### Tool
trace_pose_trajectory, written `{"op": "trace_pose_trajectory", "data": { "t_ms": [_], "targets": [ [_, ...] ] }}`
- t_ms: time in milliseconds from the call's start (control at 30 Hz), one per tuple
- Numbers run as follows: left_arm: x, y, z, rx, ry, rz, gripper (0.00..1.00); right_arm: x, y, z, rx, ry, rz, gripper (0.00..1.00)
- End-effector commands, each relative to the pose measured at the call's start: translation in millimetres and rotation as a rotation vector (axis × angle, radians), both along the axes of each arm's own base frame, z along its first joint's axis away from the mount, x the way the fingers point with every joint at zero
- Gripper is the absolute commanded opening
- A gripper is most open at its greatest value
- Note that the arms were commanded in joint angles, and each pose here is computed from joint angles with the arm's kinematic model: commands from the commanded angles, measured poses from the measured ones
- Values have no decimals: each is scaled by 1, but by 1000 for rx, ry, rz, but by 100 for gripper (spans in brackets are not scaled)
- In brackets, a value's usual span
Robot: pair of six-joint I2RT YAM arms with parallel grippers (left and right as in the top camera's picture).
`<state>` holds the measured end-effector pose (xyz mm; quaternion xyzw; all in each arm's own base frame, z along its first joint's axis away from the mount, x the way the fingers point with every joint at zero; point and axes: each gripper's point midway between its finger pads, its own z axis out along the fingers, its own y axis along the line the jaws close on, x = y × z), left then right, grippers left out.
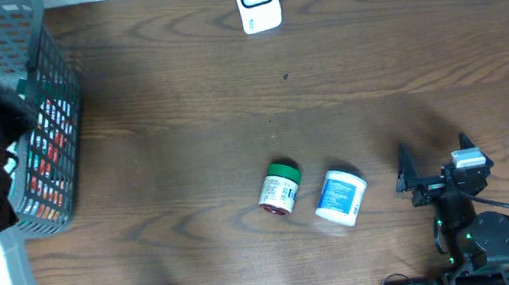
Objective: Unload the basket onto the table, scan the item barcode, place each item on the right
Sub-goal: 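Move the left gripper back up into the grey basket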
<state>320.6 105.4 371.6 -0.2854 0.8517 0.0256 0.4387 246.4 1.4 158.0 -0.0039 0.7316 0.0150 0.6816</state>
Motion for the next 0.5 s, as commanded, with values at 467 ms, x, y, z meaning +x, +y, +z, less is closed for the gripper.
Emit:
{"op": "trace_pose_trajectory", "data": {
  "t_ms": [467],
  "targets": [
    [-2, 50, 26, 10, -129, 174, 38, 0, -2, 0, 9, -1, -12, 99]
  ]
}}
